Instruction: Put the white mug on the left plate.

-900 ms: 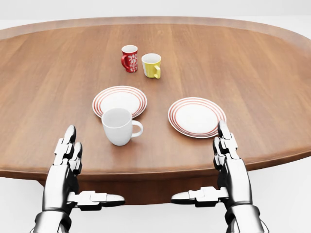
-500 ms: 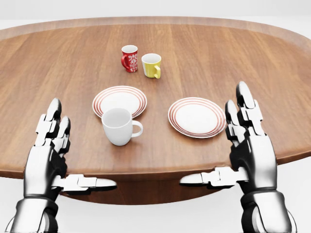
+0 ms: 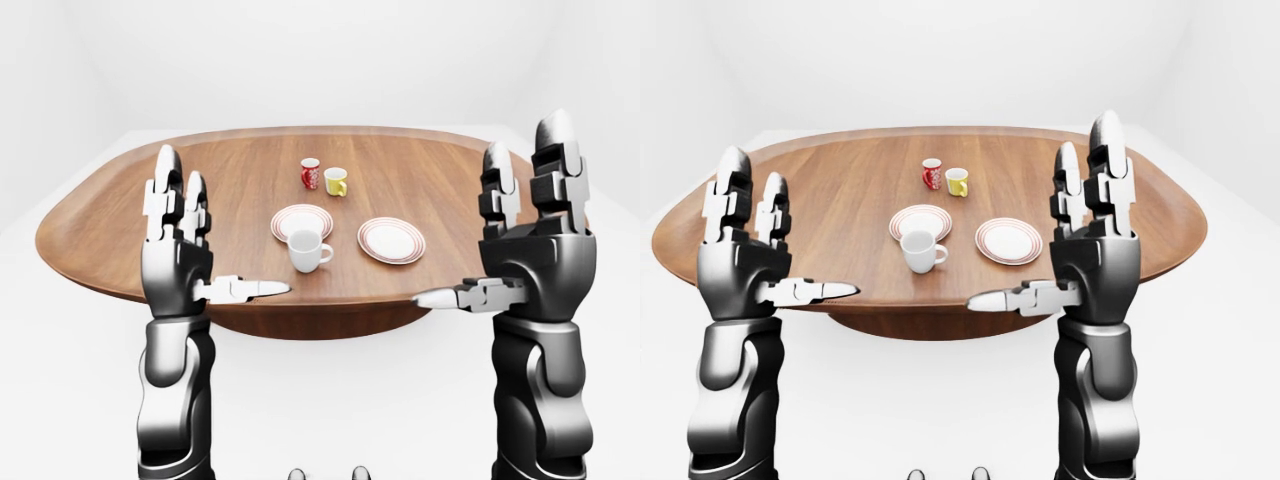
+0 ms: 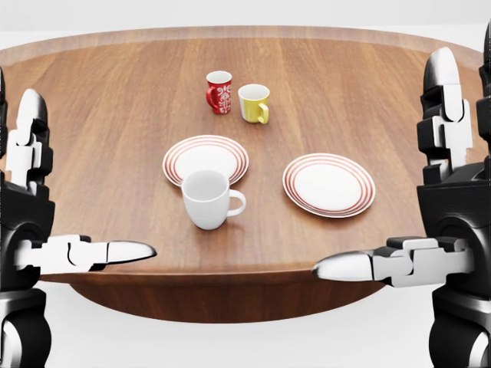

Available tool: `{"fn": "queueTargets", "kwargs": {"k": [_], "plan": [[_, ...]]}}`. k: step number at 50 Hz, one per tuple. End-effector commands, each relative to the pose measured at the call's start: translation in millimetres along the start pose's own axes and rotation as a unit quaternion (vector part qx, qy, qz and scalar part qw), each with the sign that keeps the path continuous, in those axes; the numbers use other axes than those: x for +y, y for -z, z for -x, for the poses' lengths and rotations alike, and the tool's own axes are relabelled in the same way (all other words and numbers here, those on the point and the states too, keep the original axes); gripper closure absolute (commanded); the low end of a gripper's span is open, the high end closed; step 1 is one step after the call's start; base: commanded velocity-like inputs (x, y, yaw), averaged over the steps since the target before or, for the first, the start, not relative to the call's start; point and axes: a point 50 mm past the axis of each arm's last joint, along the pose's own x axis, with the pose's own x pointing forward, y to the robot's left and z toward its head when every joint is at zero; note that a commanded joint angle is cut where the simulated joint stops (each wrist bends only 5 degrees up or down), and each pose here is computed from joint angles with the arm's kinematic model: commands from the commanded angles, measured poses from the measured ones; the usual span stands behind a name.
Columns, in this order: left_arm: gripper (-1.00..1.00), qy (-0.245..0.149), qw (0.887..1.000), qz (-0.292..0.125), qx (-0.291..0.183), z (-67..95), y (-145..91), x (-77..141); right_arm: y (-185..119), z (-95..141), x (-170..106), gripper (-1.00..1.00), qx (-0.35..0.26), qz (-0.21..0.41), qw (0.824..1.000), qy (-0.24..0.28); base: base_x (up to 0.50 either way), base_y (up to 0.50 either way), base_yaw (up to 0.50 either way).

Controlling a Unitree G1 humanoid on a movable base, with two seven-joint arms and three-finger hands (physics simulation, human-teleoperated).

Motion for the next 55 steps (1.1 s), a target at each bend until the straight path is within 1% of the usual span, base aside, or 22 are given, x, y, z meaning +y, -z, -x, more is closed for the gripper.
{"fn": "queueTargets", "kwargs": {"k": [1, 6, 9, 31, 32, 42, 48, 55], "plan": [[-0.99, -0.004, 1.0, 0.002, -0.015, -1.6, -6.5, 1.9, -9.3, -0.5, 2.3, -1.0, -0.021, -0.012, 1.0, -0.007, 0.0, 0.5, 0.0], [-0.99, -0.002, 1.0, 0.004, -0.024, -1.7, -10.8, 1.1, -9.4, -0.6, 1.9, -1.0, -0.021, -0.011, 1.0, -0.007, 0.0, 0.5, 0.0], [-0.99, -0.002, 1.0, 0.004, -0.018, -1.2, -8.2, 1.2, -9.6, -0.5, 2.3, -1.0, -0.021, -0.012, 1.0, -0.009, 0.0, 0.5, 0.0], [-0.99, 0.001, 1.0, 0.002, -0.018, -0.9, -8.1, 0.8, -9.6, -0.2, 2.4, -1.0, -0.021, -0.011, 1.0, -0.009, 0.0, 0.5, 0.0], [-1.0, 0.001, 1.0, 0.002, -0.017, -0.8, -7.8, 0.8, -9.1, -0.4, 3.3, -1.0, -0.02, -0.005, 1.0, -0.012, 0.0, 0.5, 0.0], [-0.99, 0.001, 1.0, 0.002, -0.016, -0.5, -7.5, 0.7, -7.6, -0.2, 2.6, -1.0, -0.017, -0.005, 1.0, -0.009, 0.0, 0.0, 0.0], [-1.0, 0.001, 1.0, 0.002, -0.017, -0.4, -7.8, 0.9, -10.7, 0.2, 1.8, -1.0, -0.024, -0.018, 1.0, -0.008, 0.0, 0.0, 0.0], [-0.99, 0.001, 1.0, 0.002, -0.017, 0.0, -8.1, 0.8, -15.2, -0.2, 1.5, -1.0, -0.034, -0.026, 0.999, -0.009, 0.45, 0.0, 0.0]]}}
